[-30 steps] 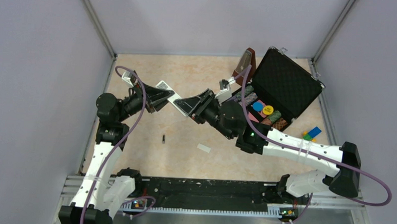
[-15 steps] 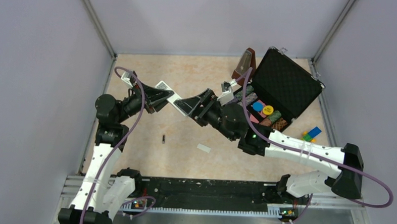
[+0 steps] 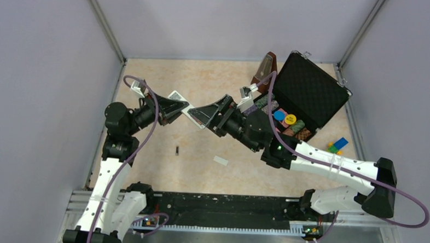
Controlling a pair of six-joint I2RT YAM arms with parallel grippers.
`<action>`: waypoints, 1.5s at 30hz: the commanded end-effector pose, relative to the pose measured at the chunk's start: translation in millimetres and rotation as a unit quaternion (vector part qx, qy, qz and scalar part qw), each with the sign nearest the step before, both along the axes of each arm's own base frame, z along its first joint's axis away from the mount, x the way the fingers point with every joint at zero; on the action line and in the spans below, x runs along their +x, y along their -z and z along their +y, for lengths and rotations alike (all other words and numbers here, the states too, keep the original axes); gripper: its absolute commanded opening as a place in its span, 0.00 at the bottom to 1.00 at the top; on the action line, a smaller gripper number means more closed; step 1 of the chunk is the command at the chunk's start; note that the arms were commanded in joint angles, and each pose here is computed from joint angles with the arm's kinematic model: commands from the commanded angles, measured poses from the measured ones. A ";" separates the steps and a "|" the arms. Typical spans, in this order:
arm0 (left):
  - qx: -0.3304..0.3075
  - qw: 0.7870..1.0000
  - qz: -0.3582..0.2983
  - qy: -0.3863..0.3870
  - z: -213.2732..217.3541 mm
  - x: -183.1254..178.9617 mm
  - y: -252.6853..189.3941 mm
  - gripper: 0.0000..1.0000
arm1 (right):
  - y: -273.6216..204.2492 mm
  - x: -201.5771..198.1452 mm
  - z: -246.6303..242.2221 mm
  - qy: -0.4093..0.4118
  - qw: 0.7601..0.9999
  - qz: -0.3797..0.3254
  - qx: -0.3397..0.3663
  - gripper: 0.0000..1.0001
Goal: Load the batteries into the remote control
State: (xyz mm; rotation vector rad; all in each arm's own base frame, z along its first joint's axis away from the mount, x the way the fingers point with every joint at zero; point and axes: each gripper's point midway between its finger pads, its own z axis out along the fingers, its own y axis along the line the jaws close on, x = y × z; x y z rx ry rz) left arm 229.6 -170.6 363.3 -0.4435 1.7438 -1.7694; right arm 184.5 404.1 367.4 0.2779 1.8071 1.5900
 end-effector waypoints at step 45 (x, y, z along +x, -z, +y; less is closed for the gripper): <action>0.466 0.711 0.042 -0.525 223.7 -17.8 21.0 0.00 | 323.1 11.5 122.1 -0.053 0.828 0.022 -0.557 0.39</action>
